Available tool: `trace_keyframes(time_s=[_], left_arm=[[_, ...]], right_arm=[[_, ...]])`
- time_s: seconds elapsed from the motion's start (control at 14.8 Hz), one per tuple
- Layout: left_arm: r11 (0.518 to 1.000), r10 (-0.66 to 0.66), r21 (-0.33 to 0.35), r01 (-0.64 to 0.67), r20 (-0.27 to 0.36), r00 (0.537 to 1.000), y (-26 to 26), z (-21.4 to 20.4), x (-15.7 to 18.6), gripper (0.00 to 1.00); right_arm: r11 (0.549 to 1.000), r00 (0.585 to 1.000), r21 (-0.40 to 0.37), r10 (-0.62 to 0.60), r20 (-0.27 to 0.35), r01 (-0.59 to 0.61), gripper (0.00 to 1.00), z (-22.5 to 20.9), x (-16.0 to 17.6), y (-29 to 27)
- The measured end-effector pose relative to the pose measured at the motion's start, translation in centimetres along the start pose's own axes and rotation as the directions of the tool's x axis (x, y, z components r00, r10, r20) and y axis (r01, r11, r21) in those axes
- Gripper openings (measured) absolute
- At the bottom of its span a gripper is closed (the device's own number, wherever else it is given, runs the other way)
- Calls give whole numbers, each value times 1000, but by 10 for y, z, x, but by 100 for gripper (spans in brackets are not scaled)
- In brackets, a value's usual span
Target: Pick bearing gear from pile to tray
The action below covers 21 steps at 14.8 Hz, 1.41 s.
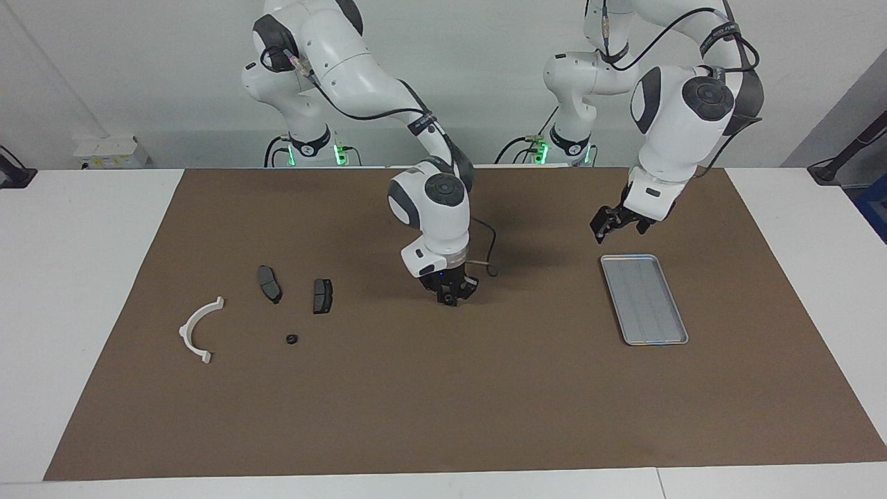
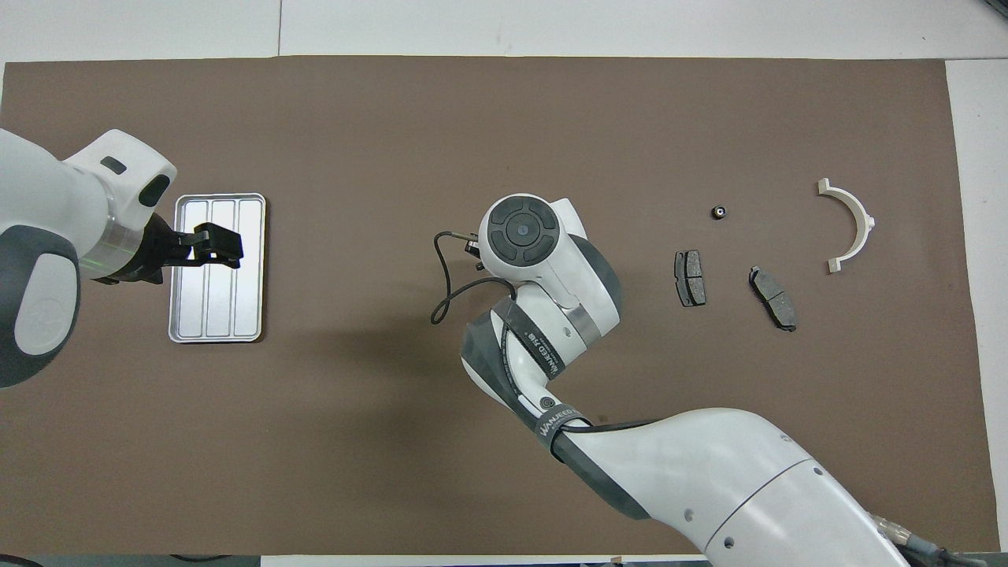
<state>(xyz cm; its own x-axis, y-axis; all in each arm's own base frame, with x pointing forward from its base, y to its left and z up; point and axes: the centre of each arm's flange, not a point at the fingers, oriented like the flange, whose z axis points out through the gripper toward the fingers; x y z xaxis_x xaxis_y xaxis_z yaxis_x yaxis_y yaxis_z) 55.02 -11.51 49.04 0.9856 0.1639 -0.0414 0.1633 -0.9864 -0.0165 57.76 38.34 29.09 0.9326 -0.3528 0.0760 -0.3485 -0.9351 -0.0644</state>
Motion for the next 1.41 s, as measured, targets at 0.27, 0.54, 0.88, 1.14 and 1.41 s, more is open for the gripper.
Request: trace_keyframes(time_s=[0.27,0.54,0.88,1.14,1.41], left_arm=[[999,-42,-13,41,-13,999,28,6,-4,100],[996,-89,-23,88,-23,996,102,27,-24,100],[982,-188,-27,188,-4,982,216,60,-36,100],[966,-253,-54,252,-2,967,298,122,-42,100],[964,-263,-37,263,21,965,322,175,-47,100]], right_arm=[[998,998,-7,-64,-13,64,94,-15,43,26],[969,969,-41,-247,-21,246,100,-66,154,128],[900,902,-65,-432,-1,431,100,-69,225,246],[870,872,-62,-488,27,489,100,-39,219,266],[861,863,-54,-502,66,505,100,-16,203,267]])
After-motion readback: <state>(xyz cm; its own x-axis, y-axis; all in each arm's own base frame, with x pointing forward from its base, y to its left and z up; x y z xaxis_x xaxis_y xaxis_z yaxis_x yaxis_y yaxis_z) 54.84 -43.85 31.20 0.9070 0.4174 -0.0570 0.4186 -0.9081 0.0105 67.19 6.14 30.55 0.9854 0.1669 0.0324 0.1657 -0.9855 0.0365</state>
